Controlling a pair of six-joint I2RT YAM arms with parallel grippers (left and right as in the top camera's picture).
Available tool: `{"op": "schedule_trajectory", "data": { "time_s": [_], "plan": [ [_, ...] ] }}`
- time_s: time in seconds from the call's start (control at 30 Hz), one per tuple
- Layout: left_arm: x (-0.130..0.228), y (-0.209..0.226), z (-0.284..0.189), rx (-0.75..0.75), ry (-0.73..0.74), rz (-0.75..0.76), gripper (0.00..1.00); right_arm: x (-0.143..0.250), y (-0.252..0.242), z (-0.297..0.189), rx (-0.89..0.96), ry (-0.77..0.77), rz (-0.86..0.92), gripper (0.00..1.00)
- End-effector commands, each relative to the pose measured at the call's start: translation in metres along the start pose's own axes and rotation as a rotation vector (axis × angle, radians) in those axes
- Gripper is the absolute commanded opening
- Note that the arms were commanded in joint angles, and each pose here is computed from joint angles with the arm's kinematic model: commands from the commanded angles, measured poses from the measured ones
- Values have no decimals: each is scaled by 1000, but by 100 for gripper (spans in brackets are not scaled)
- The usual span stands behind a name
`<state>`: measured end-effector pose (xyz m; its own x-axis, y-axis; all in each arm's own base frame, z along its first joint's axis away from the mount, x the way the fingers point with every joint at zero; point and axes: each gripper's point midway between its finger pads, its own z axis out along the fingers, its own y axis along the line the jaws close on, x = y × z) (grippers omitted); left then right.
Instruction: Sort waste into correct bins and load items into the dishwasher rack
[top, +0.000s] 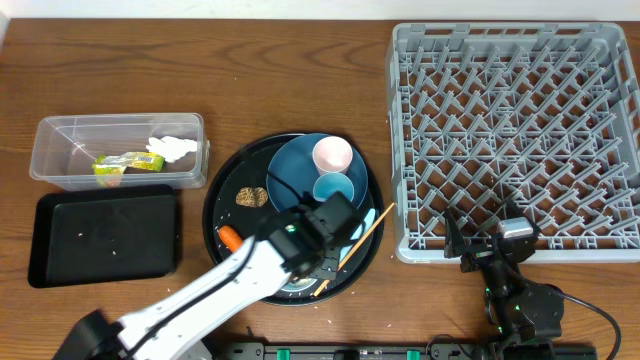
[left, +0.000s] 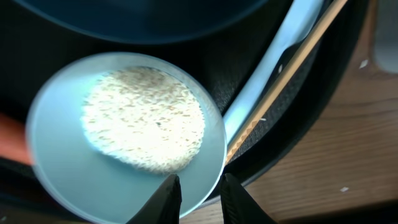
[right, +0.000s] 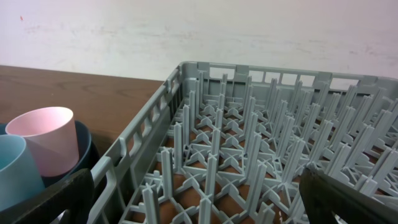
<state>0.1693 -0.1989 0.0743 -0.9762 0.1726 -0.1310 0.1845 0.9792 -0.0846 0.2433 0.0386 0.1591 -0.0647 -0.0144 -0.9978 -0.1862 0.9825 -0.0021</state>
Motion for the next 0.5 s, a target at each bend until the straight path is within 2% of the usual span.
{"op": "schedule_trajectory", "data": {
  "time_s": [0.0, 0.47],
  "plan": [
    [-2, -1, 7, -45, 5, 6, 24, 1, 2, 0, -11, 1, -7, 99],
    [6, -6, 20, -72, 40, 28, 25, 1, 2, 0, -11, 1, -8, 99]
  ]
}}
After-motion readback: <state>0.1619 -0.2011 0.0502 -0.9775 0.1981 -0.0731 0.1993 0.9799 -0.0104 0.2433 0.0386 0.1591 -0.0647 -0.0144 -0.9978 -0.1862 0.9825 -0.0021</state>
